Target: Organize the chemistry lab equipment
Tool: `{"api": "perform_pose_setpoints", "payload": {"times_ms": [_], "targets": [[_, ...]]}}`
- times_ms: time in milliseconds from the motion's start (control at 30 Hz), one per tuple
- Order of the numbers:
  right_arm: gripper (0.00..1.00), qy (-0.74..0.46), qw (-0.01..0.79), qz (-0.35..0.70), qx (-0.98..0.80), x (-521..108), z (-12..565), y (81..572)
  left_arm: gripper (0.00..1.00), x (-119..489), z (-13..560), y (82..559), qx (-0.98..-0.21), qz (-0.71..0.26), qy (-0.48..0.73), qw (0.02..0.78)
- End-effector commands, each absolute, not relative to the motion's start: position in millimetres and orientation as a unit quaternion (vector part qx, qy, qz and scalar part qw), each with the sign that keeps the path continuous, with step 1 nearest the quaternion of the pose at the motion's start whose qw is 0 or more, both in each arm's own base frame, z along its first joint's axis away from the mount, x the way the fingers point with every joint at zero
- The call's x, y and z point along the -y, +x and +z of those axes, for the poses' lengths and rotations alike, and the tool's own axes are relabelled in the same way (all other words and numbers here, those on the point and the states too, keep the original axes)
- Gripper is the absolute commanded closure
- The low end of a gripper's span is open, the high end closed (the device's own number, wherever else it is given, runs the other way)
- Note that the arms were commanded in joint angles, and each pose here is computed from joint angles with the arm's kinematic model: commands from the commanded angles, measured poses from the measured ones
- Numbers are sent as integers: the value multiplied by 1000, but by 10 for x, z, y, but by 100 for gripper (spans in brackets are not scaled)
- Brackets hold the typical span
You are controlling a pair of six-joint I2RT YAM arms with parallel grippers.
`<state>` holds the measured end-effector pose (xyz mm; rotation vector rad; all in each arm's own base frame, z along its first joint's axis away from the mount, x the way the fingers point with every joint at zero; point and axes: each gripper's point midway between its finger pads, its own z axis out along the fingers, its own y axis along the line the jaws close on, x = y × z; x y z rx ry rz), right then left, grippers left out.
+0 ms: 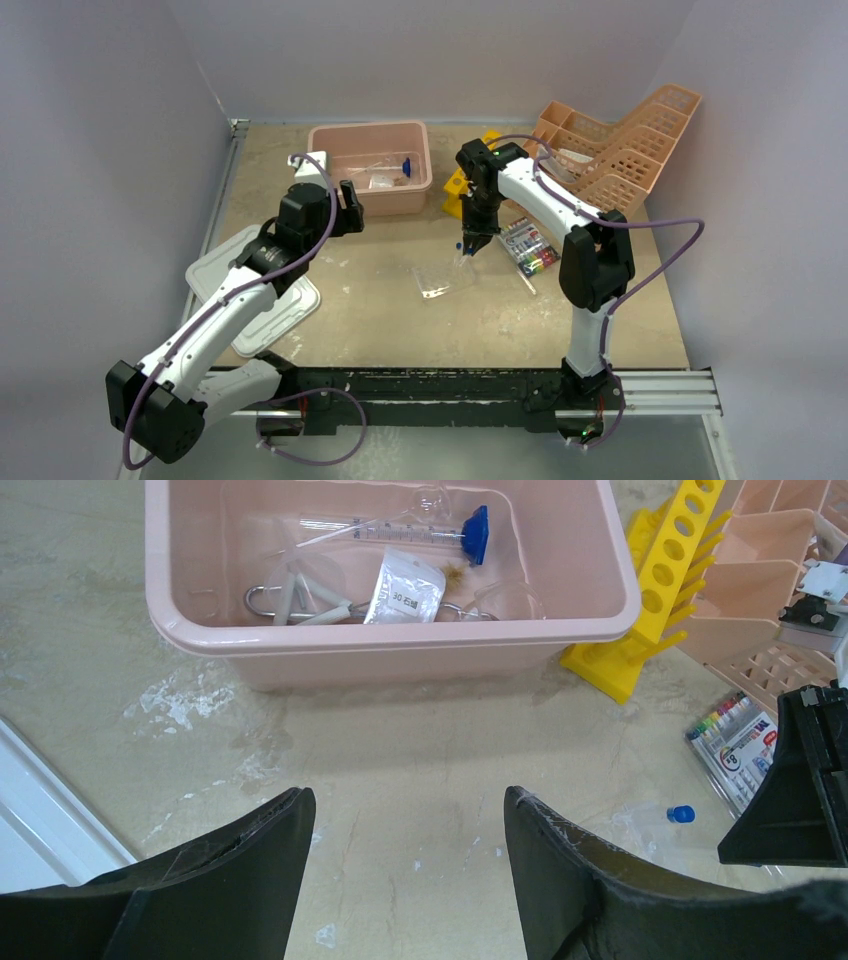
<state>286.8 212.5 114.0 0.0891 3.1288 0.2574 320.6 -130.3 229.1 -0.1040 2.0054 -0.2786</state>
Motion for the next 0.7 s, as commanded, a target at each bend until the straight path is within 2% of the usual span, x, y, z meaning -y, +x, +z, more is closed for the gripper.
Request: {"api": "perform_pose_setpoints", "payload": {"times_ms": [0, 667], "targets": [[94, 31, 9, 70, -997, -2129, 1207, 2891, 31, 1310, 2489, 3223, -820, -129, -39, 556], [89, 44, 22, 36, -998, -2149, 1138, 2942, 31, 1257, 2509, 3212, -815, -122, -46, 564]]}}
